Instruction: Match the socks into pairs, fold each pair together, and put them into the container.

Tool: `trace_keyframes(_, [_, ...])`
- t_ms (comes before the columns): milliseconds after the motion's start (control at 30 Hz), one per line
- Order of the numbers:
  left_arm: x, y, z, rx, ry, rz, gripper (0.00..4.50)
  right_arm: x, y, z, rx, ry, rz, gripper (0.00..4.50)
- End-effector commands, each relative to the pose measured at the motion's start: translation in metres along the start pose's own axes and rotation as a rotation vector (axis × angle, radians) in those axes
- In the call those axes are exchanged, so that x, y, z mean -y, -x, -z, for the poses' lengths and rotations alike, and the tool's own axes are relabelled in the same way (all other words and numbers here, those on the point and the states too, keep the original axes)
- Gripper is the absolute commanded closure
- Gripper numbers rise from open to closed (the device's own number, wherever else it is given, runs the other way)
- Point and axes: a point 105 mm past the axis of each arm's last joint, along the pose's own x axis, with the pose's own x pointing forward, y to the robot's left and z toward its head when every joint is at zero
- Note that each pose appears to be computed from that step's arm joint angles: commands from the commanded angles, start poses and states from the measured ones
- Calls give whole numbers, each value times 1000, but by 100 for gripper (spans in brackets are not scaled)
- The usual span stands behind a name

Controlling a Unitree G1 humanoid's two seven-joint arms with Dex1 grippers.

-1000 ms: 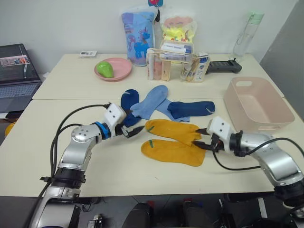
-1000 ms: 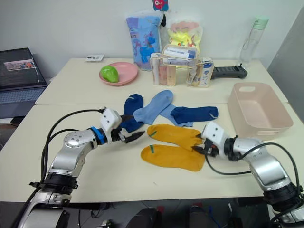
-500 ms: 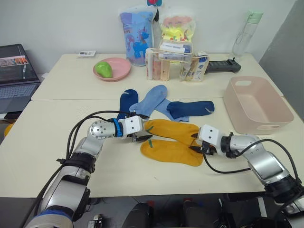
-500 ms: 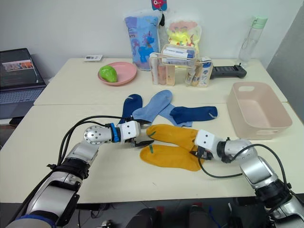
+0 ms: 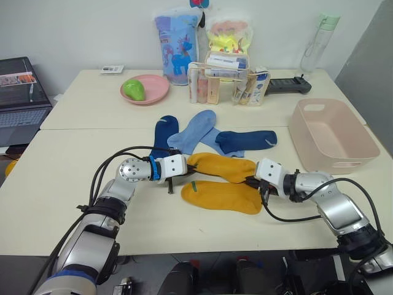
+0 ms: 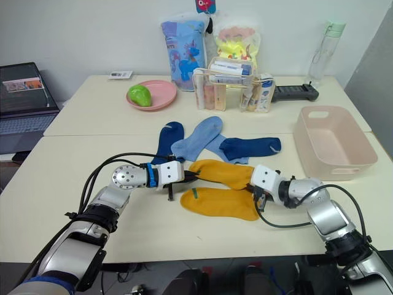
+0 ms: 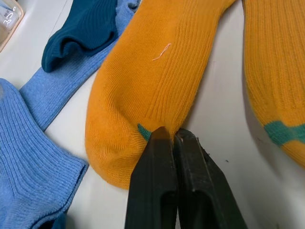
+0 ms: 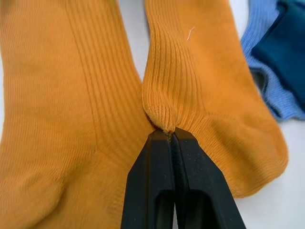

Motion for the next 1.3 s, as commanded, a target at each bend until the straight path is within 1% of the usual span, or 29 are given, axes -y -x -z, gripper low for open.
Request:
trace_keyframes(33, [-11, 0, -8, 32, 11, -35, 447, 12, 7, -18, 64, 15, 41, 450])
trace_keyframes(67, [-13, 0, -9, 38, 8, -46, 447, 14, 7, -21, 75, 13, 49, 450])
trace_keyframes(200, [-27, 4, -27, 116, 47, -89, 447, 20, 14, -38, 141, -23, 41, 450])
trace_keyframes(300, [-29, 13, -35, 149, 54, -89, 447, 21, 21, -42, 150, -31, 30, 450])
trace_keyframes(400, [-31, 28, -53, 216, 104, -76, 447, 17, 34, -54, 183, -61, -8, 450])
trace_keyframes(500, [-31, 42, -74, 270, 177, -31, 447, 5, 49, -68, 216, -117, -88, 450])
trace_keyframes(600, [-11, 58, -90, 256, 269, 127, 447, -14, 65, -79, 232, -206, -209, 450])
trace_keyframes(733, [19, 74, -103, 205, 388, 310, 447, -42, 80, -87, 242, -336, -362, 450])
trace_keyframes(800, [33, 80, -102, 163, 434, 374, 447, -57, 84, -83, 218, -385, -417, 450])
trace_keyframes(900, [56, 83, -86, 66, 476, 428, 447, -79, 83, -73, 208, -491, -468, 450])
trace_keyframes(1000, [66, 83, -76, 28, 508, 438, 447, -88, 81, -63, 195, -564, -463, 450])
trace_keyframes(1133, [68, 75, -63, -12, 489, 406, 447, -88, 76, -52, 181, -610, -431, 450])
trace_keyframes(1200, [63, 67, -61, -12, 481, 390, 447, -78, 70, -38, 145, -613, -378, 450])
trace_keyframes(1267, [57, 61, -59, -18, 483, 373, 447, -71, 67, -30, 123, -603, -349, 450])
trace_keyframes(1300, [54, 59, -56, -32, 458, 369, 447, -65, 65, -27, 117, -593, -324, 450])
